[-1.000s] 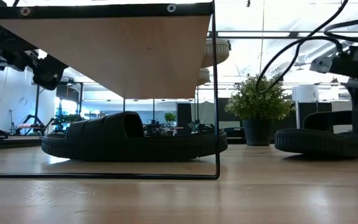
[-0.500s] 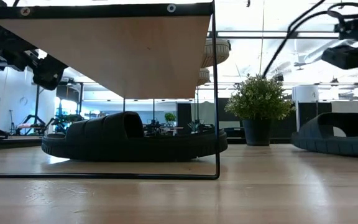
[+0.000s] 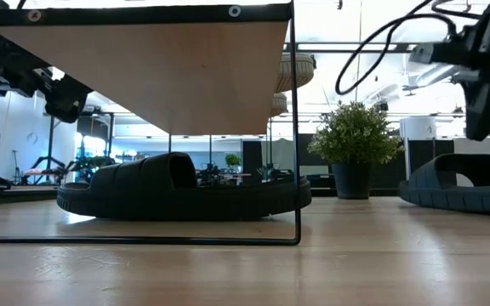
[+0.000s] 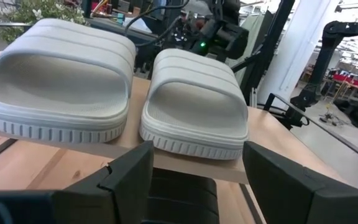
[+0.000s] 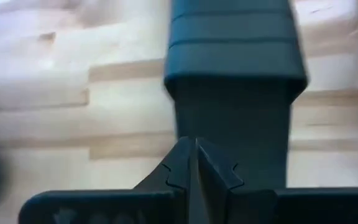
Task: Pick and place slides into the shelf
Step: Move the black slide under the shelf
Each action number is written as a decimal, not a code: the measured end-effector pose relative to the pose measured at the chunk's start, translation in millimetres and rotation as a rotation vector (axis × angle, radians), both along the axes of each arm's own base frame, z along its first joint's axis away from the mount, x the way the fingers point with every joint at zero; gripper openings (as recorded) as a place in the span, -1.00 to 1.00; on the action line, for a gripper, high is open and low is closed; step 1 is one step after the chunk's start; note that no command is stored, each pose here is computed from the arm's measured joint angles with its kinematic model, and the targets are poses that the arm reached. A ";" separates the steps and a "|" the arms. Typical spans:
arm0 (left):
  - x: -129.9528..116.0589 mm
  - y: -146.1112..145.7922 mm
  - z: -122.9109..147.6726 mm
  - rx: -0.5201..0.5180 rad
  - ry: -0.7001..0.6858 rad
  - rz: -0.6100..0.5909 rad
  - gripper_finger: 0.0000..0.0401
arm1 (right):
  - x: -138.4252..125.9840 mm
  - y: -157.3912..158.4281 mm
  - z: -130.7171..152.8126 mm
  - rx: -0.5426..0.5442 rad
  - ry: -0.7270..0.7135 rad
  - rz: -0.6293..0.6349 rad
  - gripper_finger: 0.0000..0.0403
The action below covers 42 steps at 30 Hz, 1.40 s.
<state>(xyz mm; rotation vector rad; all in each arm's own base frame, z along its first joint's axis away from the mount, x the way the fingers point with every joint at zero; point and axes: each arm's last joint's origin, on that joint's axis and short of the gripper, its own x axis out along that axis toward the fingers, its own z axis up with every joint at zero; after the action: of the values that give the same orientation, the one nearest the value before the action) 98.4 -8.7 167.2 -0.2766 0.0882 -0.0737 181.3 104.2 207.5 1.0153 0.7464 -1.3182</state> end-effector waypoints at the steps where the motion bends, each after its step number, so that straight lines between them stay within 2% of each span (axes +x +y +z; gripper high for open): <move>1: 0.0 0.0 0.0 0.000 0.000 0.000 0.16 | 0.8 -3.3 -1.2 -0.008 0.017 -0.016 -0.91; 7: 0.1 0.0 -0.1 0.000 0.001 0.000 0.16 | -1.7 -30.5 -16.8 -0.013 0.140 -0.143 -0.91; 14: 0.1 0.0 -0.1 0.000 0.001 0.000 0.16 | -14.1 -38.3 -32.7 0.060 0.268 -0.182 -0.91; 17: 0.1 0.0 -0.1 0.000 0.001 0.000 0.16 | -18.5 -40.3 -35.0 0.031 0.296 -0.180 -0.91; 22: 0.0 0.0 0.0 0.000 0.000 -0.001 0.16 | -23.8 -49.5 -36.2 -0.081 0.315 -0.195 -0.91; 28: 0.0 0.0 0.0 0.000 0.001 -0.001 0.16 | -18.3 -56.5 -39.0 -0.105 0.316 -0.248 -0.91; 32: 0.0 0.0 0.1 0.000 -0.001 0.000 0.16 | -10.2 -53.3 -30.7 -0.081 0.269 -0.248 -0.91; 39: 0.1 0.0 -0.1 0.000 0.001 -0.001 0.16 | 16.2 -33.8 12.0 0.002 0.056 -0.190 -0.91; 42: 0.1 0.0 -0.1 0.000 0.001 0.000 0.16 | 20.2 -26.2 20.9 0.023 0.011 -0.178 -0.90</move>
<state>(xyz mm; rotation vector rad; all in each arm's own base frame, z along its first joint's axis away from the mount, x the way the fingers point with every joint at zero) 98.5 -8.7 167.1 -0.2762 0.0890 -0.0740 201.5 78.0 228.3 1.1138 0.6927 -1.4714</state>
